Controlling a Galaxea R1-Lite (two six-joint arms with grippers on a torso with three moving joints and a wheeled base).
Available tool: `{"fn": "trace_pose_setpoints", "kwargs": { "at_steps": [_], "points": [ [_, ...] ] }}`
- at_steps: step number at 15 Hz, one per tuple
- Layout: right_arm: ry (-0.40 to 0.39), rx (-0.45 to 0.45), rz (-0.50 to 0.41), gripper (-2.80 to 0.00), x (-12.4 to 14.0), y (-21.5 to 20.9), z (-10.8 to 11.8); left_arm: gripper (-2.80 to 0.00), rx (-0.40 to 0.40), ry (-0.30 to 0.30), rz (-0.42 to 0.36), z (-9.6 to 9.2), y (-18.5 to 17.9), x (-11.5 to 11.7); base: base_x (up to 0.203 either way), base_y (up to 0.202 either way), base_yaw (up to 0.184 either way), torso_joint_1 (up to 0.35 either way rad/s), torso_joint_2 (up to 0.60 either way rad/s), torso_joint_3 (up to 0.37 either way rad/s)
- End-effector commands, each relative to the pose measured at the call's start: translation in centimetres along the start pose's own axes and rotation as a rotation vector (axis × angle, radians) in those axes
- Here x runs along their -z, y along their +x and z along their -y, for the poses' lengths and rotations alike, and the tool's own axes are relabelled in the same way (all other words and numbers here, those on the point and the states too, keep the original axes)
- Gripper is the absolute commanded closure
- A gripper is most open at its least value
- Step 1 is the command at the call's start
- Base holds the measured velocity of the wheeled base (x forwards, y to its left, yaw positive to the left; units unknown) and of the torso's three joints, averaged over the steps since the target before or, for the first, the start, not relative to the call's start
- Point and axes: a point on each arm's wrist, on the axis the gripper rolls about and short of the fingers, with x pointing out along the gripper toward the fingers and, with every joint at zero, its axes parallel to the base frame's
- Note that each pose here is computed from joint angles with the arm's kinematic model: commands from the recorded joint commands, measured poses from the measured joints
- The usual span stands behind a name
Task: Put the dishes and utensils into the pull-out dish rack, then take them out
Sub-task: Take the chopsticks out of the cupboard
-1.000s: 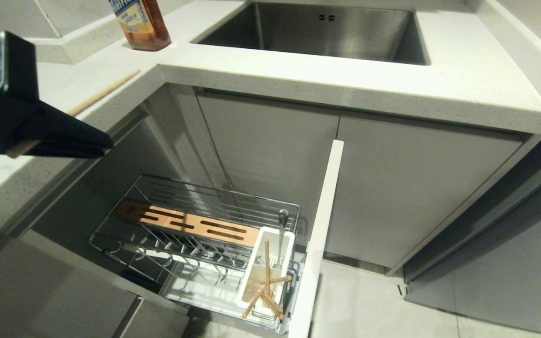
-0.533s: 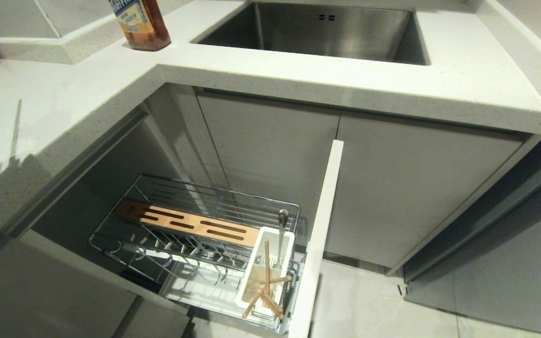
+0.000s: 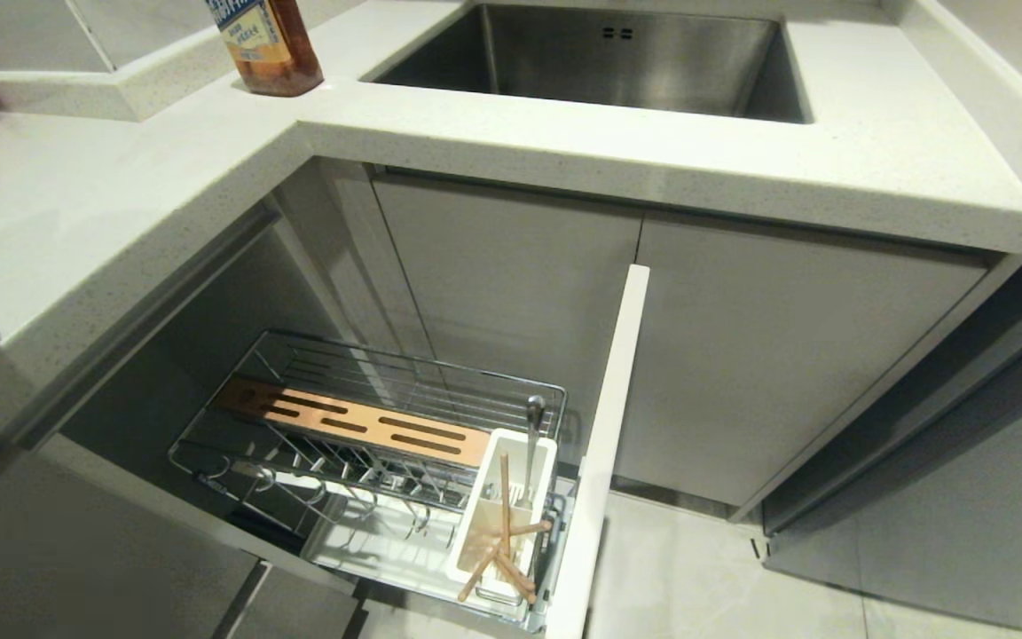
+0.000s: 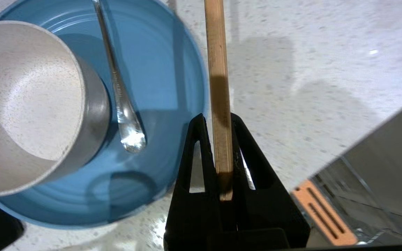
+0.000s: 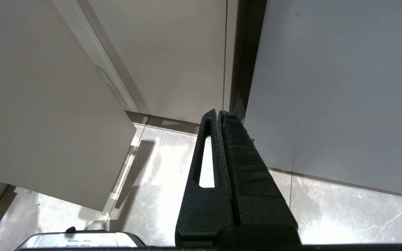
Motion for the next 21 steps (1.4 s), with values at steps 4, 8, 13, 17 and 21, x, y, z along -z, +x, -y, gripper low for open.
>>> {"fn": "trace_pose_setpoints", "kwargs": {
  "at_steps": [4,8,13,17,21],
  "points": [
    [0.000,0.000,0.001,0.00,0.0,0.0,0.0,0.00,-0.108,0.039,-0.089,0.1,3.7,0.0,0.000,0.000,0.000,0.000,0.00,0.000],
    [0.000,0.000,0.001,0.00,0.0,0.0,0.0,0.00,-0.142,0.053,-0.135,-0.2,4.7,0.2,0.000,0.000,0.000,0.000,0.00,0.000],
    [0.000,0.000,0.001,0.00,0.0,0.0,0.0,0.00,-0.182,0.058,-0.160,-0.2,6.2,0.1,0.000,0.000,0.000,0.000,0.00,0.000],
    [0.000,0.000,0.000,0.00,0.0,0.0,0.0,0.00,-0.211,0.092,-0.220,-0.4,6.3,0.7,0.000,0.000,0.000,0.000,0.00,0.000],
    [0.000,0.000,0.001,0.00,0.0,0.0,0.0,0.00,-0.215,0.108,-0.234,-0.5,6.2,0.8,0.000,0.000,0.000,0.000,0.00,0.000]
  ]
}}
